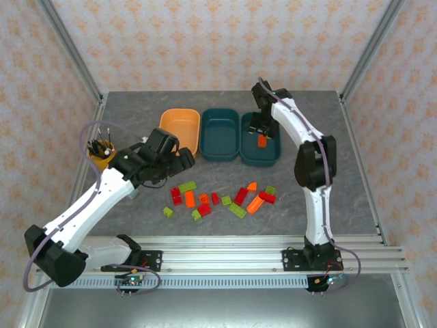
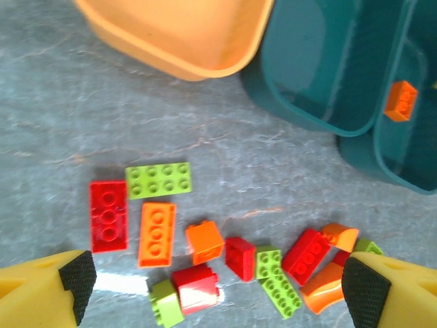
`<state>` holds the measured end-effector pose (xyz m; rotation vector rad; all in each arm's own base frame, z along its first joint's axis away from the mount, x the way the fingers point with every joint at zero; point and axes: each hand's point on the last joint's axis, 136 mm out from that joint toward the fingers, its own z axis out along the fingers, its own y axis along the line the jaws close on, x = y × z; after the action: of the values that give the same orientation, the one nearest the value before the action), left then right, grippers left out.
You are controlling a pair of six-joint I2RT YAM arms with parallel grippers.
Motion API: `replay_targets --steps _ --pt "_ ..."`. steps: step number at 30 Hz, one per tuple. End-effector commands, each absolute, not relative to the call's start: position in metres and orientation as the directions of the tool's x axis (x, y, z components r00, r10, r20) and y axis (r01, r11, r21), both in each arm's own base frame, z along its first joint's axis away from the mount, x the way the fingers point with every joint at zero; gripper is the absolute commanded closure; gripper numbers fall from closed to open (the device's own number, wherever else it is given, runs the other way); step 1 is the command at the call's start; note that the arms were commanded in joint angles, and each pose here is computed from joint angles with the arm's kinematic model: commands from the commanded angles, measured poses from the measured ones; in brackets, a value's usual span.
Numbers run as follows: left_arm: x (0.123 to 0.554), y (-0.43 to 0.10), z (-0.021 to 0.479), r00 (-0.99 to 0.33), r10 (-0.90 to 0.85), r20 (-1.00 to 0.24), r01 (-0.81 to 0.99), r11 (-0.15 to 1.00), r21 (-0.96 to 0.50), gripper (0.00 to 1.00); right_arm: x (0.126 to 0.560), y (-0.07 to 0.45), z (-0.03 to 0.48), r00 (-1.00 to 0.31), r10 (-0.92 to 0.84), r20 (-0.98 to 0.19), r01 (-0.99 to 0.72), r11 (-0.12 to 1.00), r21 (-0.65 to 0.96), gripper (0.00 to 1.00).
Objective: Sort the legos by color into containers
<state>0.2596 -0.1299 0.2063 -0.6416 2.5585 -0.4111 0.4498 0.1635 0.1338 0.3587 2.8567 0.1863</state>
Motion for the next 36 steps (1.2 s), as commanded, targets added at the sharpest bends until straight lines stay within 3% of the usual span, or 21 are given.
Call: replay_targets --steps 1,7,13,17,24,36 --pt "0.218 -0.092 0.174 -0.763 -0.571 -0.304 -0.515 0.821 -0.248 0.06 0.406 0.204 0.206 -0.910 0.139 -0.390 0.041 0.968 0.249 0.43" --pt "0.183 -0.087 0.114 -0.727 -0.666 -0.168 -0.629 0.744 -0.227 0.13 0.284 0.283 0.210 -0.863 -0.027 -0.504 -0.298 0.833 0.466 0.35" --pt "0.177 -0.085 0.078 -0.650 -0.752 -0.113 -0.723 0.657 -0.213 0.25 0.215 0.292 0.200 -0.783 0.001 -0.622 -0.435 0.714 0.549 0.30" --pt "0.181 -0.090 0.058 -0.608 -0.791 -0.070 -0.761 0.605 -0.233 0.30 0.206 0.283 0.189 -0.800 -0.027 -0.600 -0.423 0.734 0.532 0.30" --pt "0.183 -0.090 0.034 -0.617 -0.785 -0.062 -0.768 0.617 -0.170 0.33 0.207 0.285 0.188 -0.803 -0.038 -0.594 -0.422 0.740 0.523 0.30" --pt "0.179 -0.087 0.011 -0.616 -0.786 -0.055 -0.775 0.617 -0.138 0.63 0.206 0.290 0.187 -0.812 -0.036 -0.582 -0.424 0.723 0.546 0.31"
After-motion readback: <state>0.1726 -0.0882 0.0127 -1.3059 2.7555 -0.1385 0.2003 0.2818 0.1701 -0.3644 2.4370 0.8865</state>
